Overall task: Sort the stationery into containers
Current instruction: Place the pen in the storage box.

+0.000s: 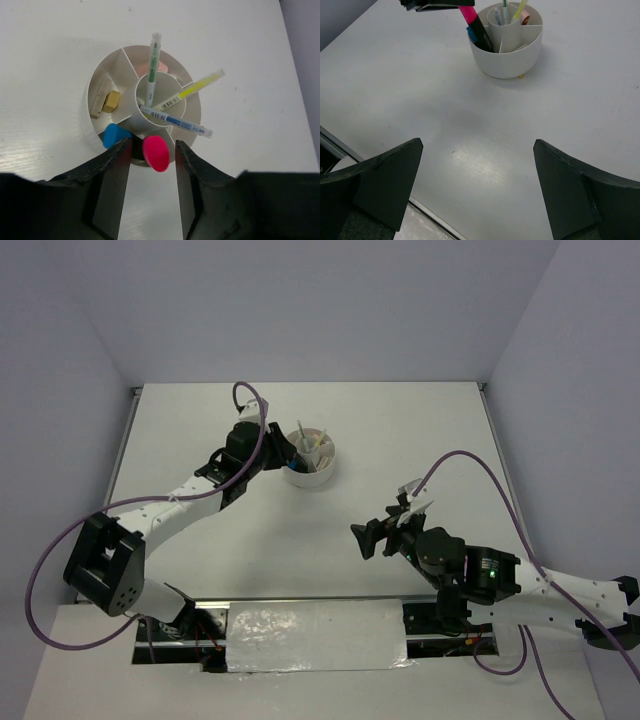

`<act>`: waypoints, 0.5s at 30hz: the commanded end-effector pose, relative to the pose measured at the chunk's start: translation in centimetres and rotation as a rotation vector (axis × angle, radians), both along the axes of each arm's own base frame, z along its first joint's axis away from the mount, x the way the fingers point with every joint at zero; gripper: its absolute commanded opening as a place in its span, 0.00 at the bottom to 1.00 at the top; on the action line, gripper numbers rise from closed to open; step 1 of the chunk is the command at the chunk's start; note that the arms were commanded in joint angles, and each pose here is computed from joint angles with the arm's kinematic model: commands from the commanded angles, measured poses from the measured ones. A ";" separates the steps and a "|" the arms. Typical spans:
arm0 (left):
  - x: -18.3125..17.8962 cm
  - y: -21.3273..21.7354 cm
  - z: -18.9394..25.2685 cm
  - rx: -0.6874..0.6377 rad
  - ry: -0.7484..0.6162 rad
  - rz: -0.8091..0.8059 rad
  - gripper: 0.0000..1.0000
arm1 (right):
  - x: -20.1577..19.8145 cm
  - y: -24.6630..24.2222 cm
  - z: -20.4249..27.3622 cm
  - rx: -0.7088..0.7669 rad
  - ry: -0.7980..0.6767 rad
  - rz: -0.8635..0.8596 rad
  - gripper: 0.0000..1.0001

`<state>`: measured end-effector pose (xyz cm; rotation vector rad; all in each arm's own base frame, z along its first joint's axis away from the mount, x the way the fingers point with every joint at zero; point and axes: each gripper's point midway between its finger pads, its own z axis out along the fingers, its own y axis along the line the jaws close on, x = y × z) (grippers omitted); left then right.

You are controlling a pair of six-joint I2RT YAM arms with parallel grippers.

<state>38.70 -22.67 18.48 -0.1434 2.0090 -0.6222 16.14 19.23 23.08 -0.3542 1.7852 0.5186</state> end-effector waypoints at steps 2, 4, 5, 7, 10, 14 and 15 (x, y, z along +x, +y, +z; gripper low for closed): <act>0.6 -0.5 0.8 -0.064 -0.024 0.006 0.62 | 0.0 -0.1 1.0 0.039 -0.010 -0.006 1.00; 0.4 -0.3 0.5 -0.060 -0.012 0.016 0.81 | 0.1 -0.1 1.1 0.041 -0.008 -0.007 1.00; 0.5 0.0 0.5 -0.061 -0.007 0.030 0.84 | 0.0 -0.1 1.0 0.039 -0.008 -0.005 1.00; 0.3 0.2 0.5 -0.058 -0.001 0.032 0.88 | 0.0 -0.1 1.1 0.039 -0.006 -0.004 1.00; -0.2 0.7 1.5 -0.067 -0.013 0.040 0.88 | 0.0 -0.2 1.3 0.048 -0.006 -0.005 1.00; -1.6 2.6 4.3 -0.042 -0.037 0.082 0.96 | -0.1 -0.4 1.8 0.072 -0.002 -0.011 1.00; -1.7 3.0 5.5 -0.035 -0.048 0.093 0.97 | -0.1 -0.6 2.1 0.079 0.000 -0.018 1.00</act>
